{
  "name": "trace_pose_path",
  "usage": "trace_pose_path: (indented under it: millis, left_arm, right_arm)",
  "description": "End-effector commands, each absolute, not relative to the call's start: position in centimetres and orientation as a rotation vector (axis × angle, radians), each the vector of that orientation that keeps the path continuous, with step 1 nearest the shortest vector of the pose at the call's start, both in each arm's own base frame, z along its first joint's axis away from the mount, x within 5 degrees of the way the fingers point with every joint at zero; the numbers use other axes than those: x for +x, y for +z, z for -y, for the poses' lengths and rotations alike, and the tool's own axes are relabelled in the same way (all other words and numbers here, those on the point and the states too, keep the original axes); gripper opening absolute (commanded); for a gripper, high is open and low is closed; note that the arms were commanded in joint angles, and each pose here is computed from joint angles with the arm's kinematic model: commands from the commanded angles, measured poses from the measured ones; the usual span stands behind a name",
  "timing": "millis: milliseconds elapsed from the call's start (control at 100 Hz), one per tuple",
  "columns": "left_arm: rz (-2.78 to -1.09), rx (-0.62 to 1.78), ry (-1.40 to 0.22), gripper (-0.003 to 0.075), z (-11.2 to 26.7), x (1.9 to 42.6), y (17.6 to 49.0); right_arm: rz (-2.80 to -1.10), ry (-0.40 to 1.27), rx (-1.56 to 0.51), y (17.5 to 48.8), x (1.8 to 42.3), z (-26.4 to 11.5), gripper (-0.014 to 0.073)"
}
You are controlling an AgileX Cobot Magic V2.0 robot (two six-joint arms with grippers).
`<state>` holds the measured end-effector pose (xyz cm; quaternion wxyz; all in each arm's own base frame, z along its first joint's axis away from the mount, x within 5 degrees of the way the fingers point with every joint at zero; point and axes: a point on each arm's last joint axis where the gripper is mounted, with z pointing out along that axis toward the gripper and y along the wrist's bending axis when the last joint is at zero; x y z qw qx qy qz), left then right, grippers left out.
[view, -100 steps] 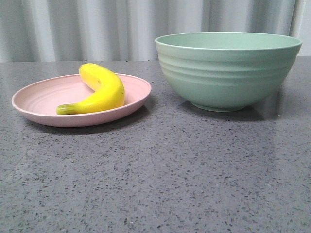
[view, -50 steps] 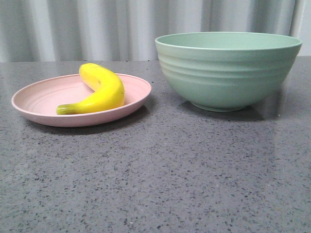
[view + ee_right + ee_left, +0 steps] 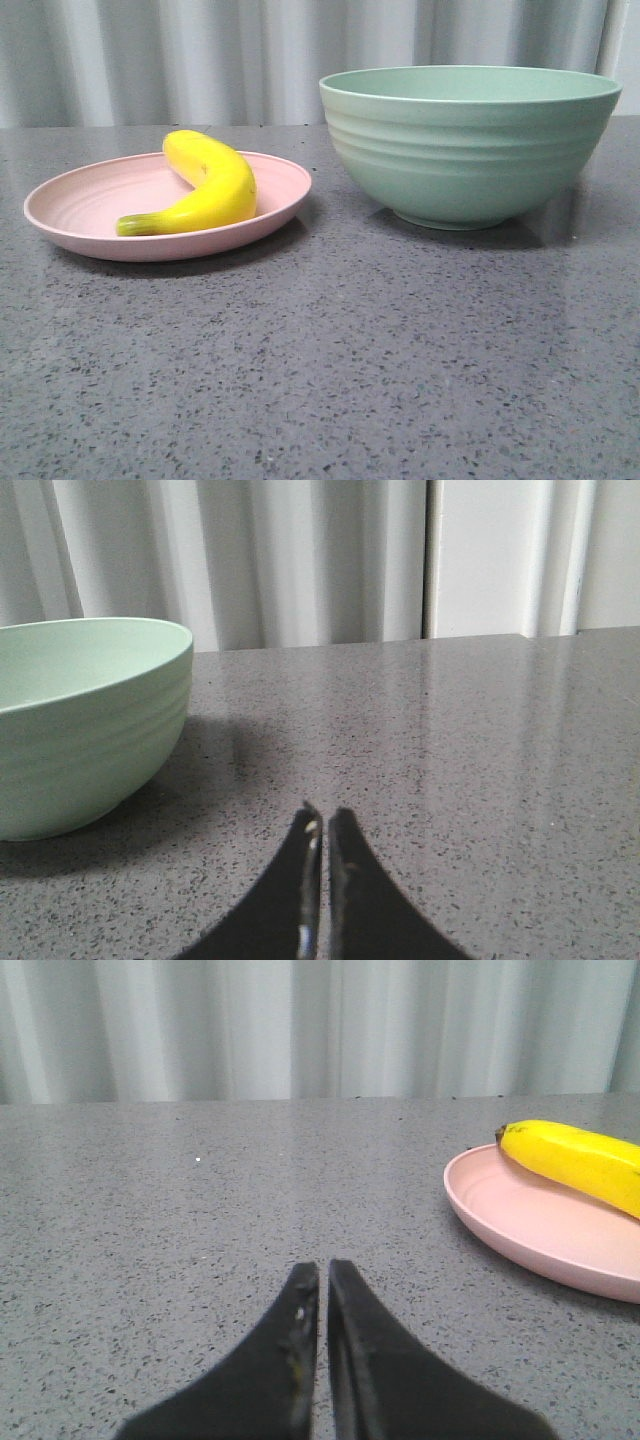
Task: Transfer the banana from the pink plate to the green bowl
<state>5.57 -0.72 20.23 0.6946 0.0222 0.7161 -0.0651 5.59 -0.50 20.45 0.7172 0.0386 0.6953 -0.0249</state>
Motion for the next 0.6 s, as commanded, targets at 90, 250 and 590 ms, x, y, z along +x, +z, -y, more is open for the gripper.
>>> trace_pose_path:
  millis: [90,250,590]
  left_arm:
    - [-1.476,0.029,-0.163,-0.0019,0.6,5.3,21.2]
    - [-1.474,0.033,-0.163,-0.0019,0.6,5.0,22.4]
    - [-1.424,0.037,-0.160,-0.0019,0.6,4.6,25.9]
  right_arm:
    - [-1.463,-0.074,0.075,21.1,5.4,0.5,-0.0079]
    - [-1.486,-0.091,0.059,22.5,5.1,0.5,-0.0079]
    - [-1.610,-0.084,0.064,24.5,5.2,0.5,-0.0079]
